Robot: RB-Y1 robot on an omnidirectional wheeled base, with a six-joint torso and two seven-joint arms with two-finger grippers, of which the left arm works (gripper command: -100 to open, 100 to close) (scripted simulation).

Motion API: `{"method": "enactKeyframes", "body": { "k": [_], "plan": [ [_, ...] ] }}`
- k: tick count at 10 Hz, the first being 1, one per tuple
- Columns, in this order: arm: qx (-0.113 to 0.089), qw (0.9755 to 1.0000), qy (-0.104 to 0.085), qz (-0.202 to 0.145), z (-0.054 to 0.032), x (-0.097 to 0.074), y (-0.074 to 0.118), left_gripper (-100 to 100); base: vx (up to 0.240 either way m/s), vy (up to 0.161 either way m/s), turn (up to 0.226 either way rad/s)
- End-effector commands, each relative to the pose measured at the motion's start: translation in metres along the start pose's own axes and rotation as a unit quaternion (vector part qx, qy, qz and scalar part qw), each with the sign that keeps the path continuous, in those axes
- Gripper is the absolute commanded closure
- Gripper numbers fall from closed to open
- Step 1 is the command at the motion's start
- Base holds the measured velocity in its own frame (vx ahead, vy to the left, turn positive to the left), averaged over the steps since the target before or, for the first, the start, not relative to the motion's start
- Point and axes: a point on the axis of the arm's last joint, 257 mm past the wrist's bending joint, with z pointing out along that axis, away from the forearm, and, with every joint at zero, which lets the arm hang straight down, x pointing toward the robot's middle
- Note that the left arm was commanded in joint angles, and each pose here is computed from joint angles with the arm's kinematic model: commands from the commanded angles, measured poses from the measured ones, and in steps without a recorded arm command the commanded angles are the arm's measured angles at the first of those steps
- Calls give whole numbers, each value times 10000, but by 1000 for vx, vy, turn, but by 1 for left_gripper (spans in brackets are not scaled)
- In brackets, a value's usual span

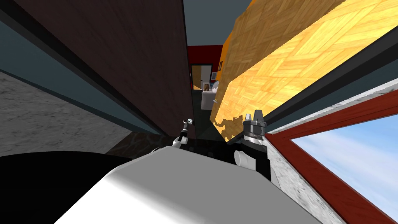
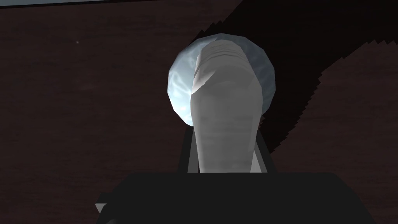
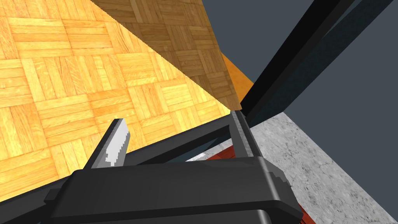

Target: Push the door open

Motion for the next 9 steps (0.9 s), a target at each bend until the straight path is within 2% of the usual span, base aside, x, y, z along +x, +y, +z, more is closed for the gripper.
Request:
{"method": "enactKeyframes", "body": {
  "k": [1, 8, 9],
  "plan": [
    [11, 9999, -94, 49, 12, -103, -11, 100, 119, -5, 35],
    [45, 9986, -494, 179, 41, -464, -50, 100, 188, -30, 53],
    [45, 9986, -494, 179, 41, -464, -50, 100, 128, -12, 22]
  ]
}}
